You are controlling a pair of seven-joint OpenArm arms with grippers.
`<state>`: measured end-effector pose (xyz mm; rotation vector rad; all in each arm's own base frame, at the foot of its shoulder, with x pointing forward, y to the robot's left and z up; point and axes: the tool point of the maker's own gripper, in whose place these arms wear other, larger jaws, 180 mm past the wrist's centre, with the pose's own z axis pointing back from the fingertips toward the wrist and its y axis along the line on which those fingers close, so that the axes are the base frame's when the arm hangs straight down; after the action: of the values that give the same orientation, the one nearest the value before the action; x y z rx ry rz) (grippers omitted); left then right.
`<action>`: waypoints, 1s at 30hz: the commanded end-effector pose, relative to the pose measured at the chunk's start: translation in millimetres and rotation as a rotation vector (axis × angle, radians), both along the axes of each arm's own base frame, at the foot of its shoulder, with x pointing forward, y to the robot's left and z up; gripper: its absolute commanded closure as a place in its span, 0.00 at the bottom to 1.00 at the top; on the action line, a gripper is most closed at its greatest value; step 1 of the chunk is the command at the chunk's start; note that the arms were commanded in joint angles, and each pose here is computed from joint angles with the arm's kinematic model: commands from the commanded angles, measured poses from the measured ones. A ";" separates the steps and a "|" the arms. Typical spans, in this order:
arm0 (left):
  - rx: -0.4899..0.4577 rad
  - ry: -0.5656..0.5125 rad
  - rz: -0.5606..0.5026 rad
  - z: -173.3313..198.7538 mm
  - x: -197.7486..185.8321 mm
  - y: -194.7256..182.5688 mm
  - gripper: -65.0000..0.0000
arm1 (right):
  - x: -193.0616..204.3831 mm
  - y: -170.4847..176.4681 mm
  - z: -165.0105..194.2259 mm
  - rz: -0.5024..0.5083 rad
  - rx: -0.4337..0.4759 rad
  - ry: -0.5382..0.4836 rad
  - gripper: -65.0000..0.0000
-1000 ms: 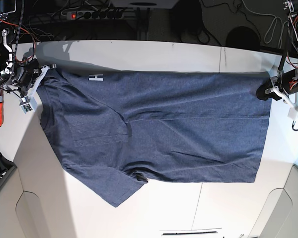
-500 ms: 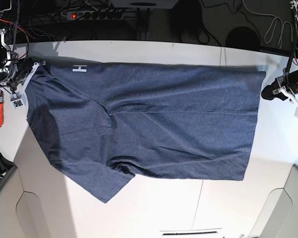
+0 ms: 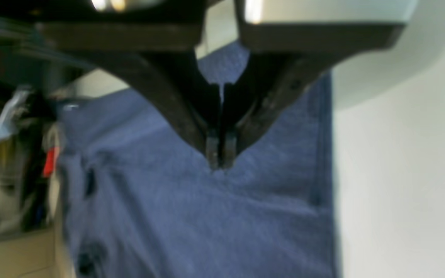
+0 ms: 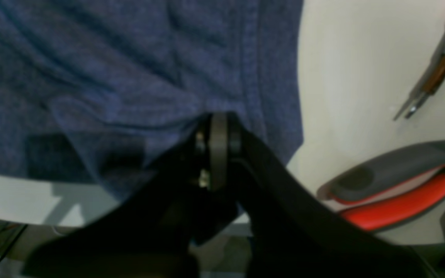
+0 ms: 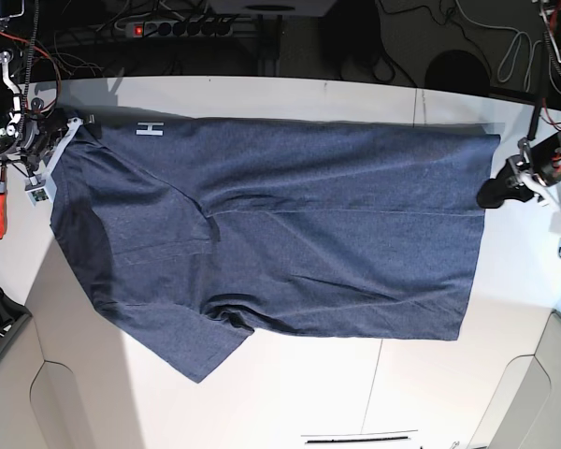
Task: Layout the t-shirt on the table in an organized manner, then fold the t-shirt properly
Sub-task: 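Drag the shirt edge with both grippers to straighten it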
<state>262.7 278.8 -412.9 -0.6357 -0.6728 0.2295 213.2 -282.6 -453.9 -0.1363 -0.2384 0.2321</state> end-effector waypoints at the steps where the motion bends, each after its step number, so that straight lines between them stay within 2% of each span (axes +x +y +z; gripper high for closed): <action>1: 0.037 -0.022 -0.015 6.4 4.7 4.0 1.00 | 10.2 -7.1 10.2 0.003 -0.019 -0.035 1.00; 7: 0.174 0.044 -0.025 -28.4 -6.6 1.6 1.00 | 10.7 -7.0 10.4 0.003 -0.018 -0.038 1.00; 12: 0.227 0.080 -0.051 -39.6 -14.1 1.4 1.00 | 10.8 -1.7 9.7 -0.002 0.014 -0.040 1.00; 18: 0.304 0.184 -0.100 -60.4 -45.2 8.2 1.00 | 10.7 0.4 9.5 -0.002 0.026 -0.039 1.00; 23: 0.340 0.238 -0.069 -62.2 -68.6 33.3 1.00 | 8.3 2.7 8.1 -0.006 0.035 -0.026 1.00; 27: 0.359 0.238 -0.050 -57.8 -75.8 48.3 1.00 | 6.1 16.6 6.8 -0.003 0.111 -0.013 1.00; 30: 0.360 0.236 -0.040 -56.6 -75.8 50.9 1.00 | 4.6 20.7 6.5 -0.003 0.136 -0.005 1.00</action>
<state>196.2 316.0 -466.6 -0.3306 -0.5130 0.1468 210.0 -256.1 -456.1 0.0102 -0.2359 0.2041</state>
